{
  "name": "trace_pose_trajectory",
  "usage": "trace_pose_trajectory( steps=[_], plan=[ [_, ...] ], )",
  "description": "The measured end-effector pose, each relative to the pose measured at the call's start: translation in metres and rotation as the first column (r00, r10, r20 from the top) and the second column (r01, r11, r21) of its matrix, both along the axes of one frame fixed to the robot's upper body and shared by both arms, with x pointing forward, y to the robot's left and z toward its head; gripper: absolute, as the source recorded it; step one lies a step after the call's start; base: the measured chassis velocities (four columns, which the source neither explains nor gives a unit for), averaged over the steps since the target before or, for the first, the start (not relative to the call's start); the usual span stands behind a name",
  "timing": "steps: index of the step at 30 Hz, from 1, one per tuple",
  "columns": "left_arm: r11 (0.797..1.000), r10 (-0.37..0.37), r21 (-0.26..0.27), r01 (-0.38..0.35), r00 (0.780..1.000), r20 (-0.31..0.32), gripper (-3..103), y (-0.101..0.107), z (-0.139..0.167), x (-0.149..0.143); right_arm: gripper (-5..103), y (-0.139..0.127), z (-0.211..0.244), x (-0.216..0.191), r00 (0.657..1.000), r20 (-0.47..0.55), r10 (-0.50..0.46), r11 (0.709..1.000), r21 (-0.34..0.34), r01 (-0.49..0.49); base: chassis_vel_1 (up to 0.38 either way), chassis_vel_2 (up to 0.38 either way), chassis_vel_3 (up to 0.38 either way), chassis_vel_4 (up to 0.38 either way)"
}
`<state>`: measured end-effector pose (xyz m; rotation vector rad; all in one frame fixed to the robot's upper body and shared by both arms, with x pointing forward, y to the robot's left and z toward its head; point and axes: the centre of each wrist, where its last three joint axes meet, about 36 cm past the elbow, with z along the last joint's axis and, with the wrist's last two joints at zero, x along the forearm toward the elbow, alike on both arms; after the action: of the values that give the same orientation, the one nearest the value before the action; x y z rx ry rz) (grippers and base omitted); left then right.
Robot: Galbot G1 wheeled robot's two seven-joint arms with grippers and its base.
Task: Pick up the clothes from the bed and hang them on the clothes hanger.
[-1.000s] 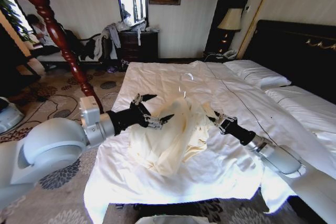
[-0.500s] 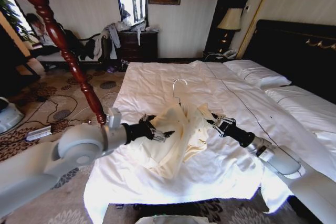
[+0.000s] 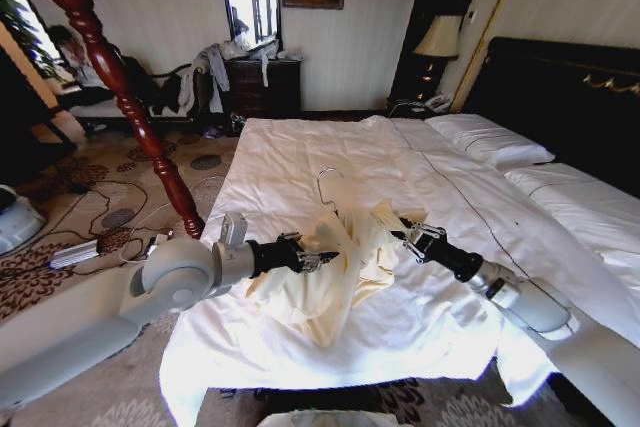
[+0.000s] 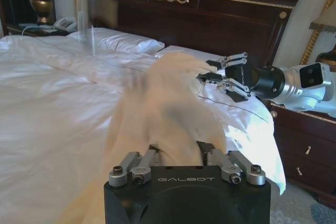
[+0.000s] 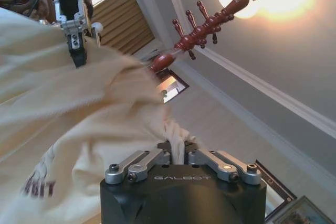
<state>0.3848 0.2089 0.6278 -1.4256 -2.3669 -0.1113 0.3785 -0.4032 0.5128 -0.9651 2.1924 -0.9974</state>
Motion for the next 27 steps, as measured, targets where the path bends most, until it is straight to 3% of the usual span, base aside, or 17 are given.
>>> trace_pose_trajectory(
  steps=[2,4,5,7,10,25,27],
  plan=[
    [1.000,-0.009,0.001,0.009,1.000,0.007,26,0.0008,-0.0007,0.0005,4,-0.0001,0.0005,0.0002,1.000,-0.005,0.003,1.000,0.004,-0.003,0.000,0.000,0.000,0.000],
    [1.000,-0.013,-0.001,0.013,1.000,0.008,26,0.0010,-0.0008,0.0005,2,-0.0003,0.0010,0.0004,1.000,-0.005,0.004,1.000,0.004,-0.004,0.000,0.000,0.000,0.000],
    [1.000,-0.017,-0.008,0.017,1.000,0.013,16,0.0013,-0.0007,0.0006,1,-0.0005,0.0015,0.0005,1.000,-0.004,0.003,1.000,0.007,-0.003,0.000,0.000,0.000,0.000],
    [1.000,-0.021,-0.010,0.021,1.000,0.016,16,0.0015,-0.0008,0.0006,1,-0.0005,0.0015,0.0005,1.000,-0.005,0.003,1.000,0.010,-0.002,0.000,0.000,0.000,0.000],
    [1.000,-0.022,-0.009,0.022,0.999,0.030,2,0.0024,-0.0013,0.0004,1,0.0004,0.0019,0.0002,1.000,-0.013,-0.003,0.999,0.034,0.004,0.000,0.000,0.000,0.000],
    [1.000,0.001,-0.005,-0.001,0.999,0.042,0,0.0055,-0.0065,0.0037,-2,0.0013,-0.0021,-0.0021,0.999,-0.032,-0.028,0.997,0.077,0.031,0.000,0.000,0.000,0.000],
    [1.000,0.011,-0.017,-0.010,0.999,0.049,0,0.0069,-0.0053,0.0062,9,0.0028,-0.0030,-0.0038,0.998,-0.054,-0.024,0.993,0.110,0.030,0.000,0.000,0.000,0.000]
  ],
)
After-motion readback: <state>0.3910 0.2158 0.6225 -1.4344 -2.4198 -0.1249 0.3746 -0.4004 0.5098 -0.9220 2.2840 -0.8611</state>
